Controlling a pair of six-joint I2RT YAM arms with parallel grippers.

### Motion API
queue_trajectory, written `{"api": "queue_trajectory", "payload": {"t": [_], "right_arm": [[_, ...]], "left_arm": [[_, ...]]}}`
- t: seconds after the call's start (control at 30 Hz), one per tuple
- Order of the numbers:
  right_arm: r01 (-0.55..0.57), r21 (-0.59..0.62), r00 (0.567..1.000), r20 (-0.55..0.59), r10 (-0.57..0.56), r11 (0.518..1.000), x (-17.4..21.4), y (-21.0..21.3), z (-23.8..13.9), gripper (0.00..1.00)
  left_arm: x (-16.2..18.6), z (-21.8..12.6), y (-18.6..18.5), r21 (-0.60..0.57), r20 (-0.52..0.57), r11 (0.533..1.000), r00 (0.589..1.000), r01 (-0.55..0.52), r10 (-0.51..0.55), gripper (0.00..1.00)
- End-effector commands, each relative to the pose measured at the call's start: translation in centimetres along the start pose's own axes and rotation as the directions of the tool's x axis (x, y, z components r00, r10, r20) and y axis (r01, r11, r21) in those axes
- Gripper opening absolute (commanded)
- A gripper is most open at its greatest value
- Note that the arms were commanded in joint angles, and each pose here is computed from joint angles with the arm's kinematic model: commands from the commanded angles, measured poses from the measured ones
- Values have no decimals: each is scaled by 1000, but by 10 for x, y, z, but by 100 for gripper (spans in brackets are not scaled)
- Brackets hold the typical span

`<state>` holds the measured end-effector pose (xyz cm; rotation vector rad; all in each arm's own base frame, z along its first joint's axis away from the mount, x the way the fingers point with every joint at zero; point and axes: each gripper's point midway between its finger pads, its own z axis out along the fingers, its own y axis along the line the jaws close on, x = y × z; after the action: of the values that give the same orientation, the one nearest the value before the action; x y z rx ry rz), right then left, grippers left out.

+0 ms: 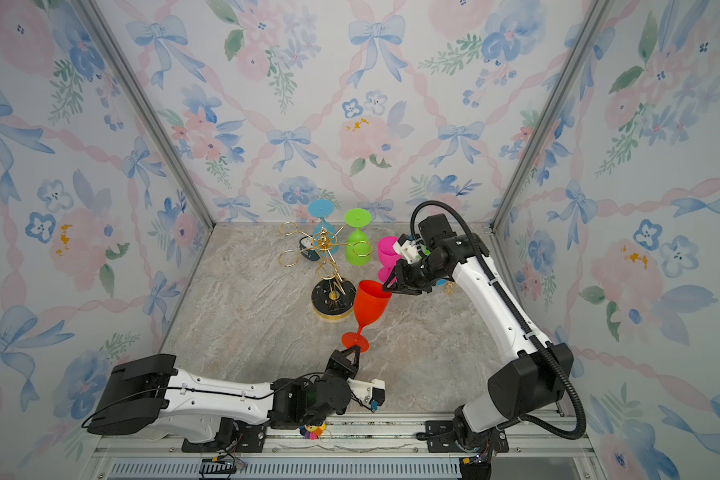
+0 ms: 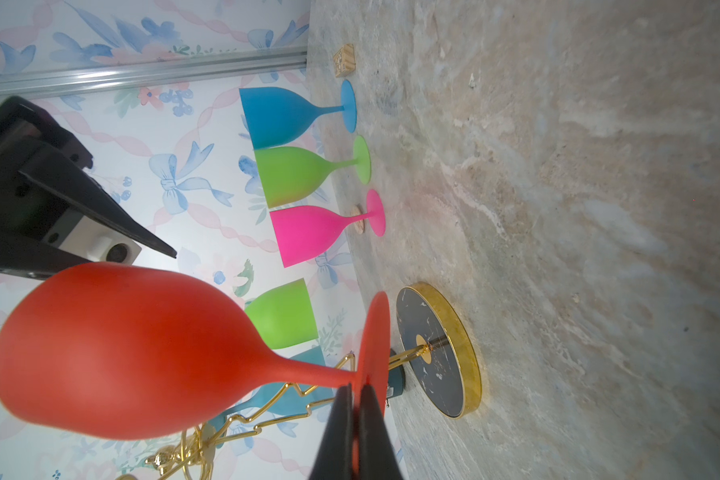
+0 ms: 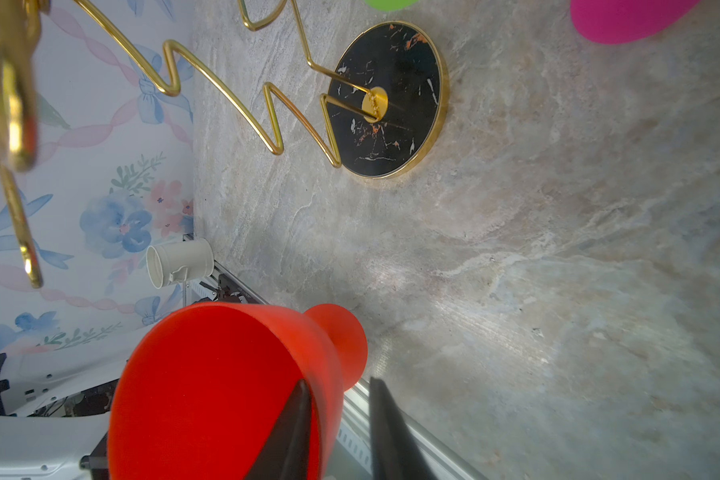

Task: Take the wine glass off the wine glass rack
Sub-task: 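Open the left gripper off the red glass base while the right carries it away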

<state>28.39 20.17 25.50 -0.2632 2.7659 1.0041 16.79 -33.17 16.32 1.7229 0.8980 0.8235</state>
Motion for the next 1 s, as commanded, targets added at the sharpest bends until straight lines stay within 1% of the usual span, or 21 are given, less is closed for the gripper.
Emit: {"api": "queue_trajectory", "payload": {"t": [0.0,0.1,0.4,0.63,0.7,0.77,0.83,0.97], "right_arm": [[14,9,1000,-22,-13,1000,3,3,0,23],[15,9,999,-30,-14,1000,5,4,2,20],[21,18,999,-30,-20,1000,9,4,2,6],[20,18,999,-35,-20,1000,11,4,3,0],[23,21,999,-28,-23,1000,10,3,2,0],[26,26,999,-20,-26,999,9,3,2,0],[28,27,1000,-8,-28,999,7,3,1,0],[43,43,998,33,-44,998,1,4,-4,0]], "left_arm": [[4,1,-4,-19,-30,999,999,-34,33,0],[6,1,-7,-30,-40,997,997,-65,64,0],[6,2,-3,-41,-44,998,998,-54,52,0],[6,1,-2,-46,-47,998,998,-52,50,0],[6,1,-2,-46,-48,997,998,-54,51,8],[7,1,-3,-46,-51,998,997,-53,51,11],[7,1,-2,-49,-48,998,998,-49,47,17],[8,0,-1,-50,-44,998,998,-42,40,34]]}}
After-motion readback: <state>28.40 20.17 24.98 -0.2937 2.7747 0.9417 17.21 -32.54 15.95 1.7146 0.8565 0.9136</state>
